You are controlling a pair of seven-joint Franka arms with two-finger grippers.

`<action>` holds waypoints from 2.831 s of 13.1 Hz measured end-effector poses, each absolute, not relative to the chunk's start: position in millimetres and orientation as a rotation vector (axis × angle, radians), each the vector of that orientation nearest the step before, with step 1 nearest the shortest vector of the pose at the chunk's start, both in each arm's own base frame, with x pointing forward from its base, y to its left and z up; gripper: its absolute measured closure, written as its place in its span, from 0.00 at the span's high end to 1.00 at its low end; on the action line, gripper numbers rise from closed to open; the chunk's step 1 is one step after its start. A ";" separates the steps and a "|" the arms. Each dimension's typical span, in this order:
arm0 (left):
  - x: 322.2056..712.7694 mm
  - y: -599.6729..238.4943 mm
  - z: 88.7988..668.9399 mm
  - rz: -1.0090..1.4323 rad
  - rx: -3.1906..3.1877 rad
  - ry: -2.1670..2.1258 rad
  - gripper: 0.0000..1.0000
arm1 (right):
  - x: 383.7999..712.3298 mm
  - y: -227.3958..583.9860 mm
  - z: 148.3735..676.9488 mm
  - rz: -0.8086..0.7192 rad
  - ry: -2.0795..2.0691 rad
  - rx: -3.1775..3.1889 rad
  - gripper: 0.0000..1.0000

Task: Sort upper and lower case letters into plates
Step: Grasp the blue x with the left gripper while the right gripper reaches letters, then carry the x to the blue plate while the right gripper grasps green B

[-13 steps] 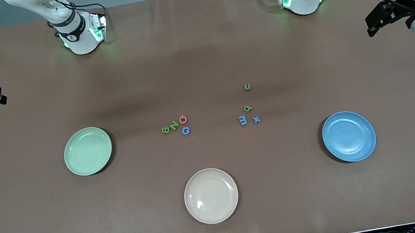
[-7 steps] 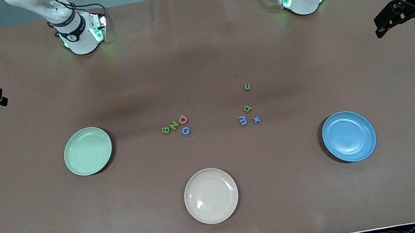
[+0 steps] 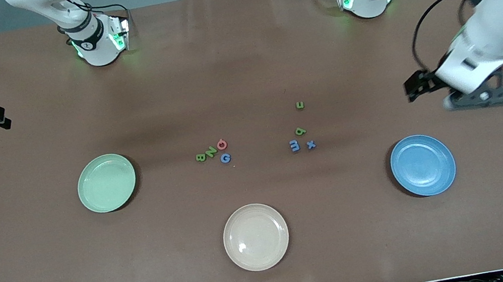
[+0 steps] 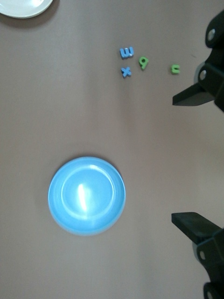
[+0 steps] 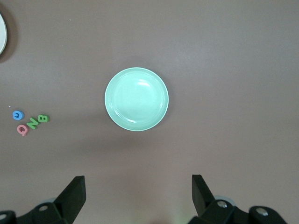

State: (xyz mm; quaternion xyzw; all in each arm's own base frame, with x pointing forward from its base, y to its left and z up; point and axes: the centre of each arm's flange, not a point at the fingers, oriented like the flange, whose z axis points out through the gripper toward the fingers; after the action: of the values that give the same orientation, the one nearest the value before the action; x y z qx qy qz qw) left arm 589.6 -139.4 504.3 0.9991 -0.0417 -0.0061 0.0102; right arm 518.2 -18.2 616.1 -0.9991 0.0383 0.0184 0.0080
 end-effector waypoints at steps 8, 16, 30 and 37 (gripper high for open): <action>579.4 -289.8 303.3 -0.070 3.166 0.162 1.00 | 539.8 -16.8 583.5 0.125 0.137 -3.076 1.00; 561.9 -330.9 195.8 -0.112 3.084 0.358 0.86 | 614.5 27.3 457.9 0.295 0.613 -3.080 1.00; 572.5 -310.5 199.0 -0.083 3.081 0.419 0.27 | 541.9 291.3 197.6 0.008 1.506 -2.773 1.00; 656.9 -109.3 267.5 0.121 3.070 0.444 0.27 | 528.5 332.3 179.2 0.000 1.568 -2.741 0.73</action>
State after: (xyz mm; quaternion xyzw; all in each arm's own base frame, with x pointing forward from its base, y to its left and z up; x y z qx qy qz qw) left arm 656.9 -109.3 267.5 0.9888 0.1430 0.0389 0.0185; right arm 528.5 332.3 179.2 -0.8680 0.4965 0.0000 -0.0083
